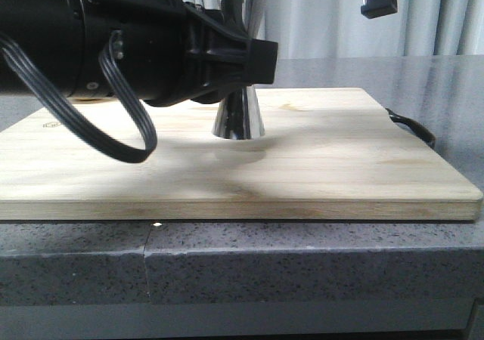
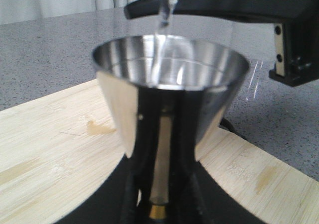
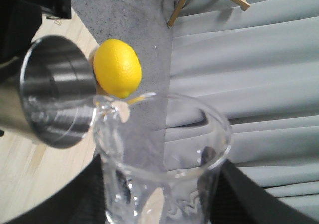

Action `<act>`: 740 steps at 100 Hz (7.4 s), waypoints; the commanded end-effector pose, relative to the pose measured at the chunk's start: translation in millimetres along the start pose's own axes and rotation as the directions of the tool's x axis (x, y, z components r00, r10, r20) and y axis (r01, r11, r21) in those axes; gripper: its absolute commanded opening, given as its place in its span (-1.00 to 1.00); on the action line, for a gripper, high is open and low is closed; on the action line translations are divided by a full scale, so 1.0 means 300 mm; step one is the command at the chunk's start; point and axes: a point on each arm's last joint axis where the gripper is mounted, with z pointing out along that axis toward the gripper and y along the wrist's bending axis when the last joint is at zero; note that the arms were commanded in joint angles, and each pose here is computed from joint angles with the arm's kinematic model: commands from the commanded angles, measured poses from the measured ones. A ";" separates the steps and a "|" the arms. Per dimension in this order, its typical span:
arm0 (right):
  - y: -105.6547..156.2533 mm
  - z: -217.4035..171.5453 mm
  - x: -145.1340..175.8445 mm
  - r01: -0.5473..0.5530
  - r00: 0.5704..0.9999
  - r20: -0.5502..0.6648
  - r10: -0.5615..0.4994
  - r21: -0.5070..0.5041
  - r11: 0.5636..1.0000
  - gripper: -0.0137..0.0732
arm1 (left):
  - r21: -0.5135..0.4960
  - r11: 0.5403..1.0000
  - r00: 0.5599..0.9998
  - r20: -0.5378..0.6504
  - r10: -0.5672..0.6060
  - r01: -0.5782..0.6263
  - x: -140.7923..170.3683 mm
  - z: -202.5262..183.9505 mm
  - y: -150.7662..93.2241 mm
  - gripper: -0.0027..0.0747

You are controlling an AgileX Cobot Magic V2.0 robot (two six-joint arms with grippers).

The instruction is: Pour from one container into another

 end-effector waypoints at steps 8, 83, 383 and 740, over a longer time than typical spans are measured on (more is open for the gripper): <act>-0.084 -0.033 -0.032 0.039 0.999 0.006 -0.040 0.092 0.995 -0.15 | 0.022 1.000 0.988 0.151 -0.015 0.011 -0.090 -0.015 -0.016 -0.98; -0.086 -0.040 -0.035 0.076 0.997 -0.004 -0.076 0.084 0.994 -0.15 | 0.022 1.000 0.988 0.151 -0.015 0.011 -0.090 -0.015 -0.016 -0.98; 0.333 0.127 0.313 -0.947 0.247 0.138 0.959 0.242 0.210 0.35 | -0.099 0.995 0.978 0.208 0.018 0.003 -0.119 -0.030 0.126 -0.98; -0.044 0.017 0.172 -0.877 0.480 0.448 0.755 0.273 0.395 0.78 | -0.111 0.994 0.978 0.205 0.026 -0.004 0.001 -0.005 0.236 0.01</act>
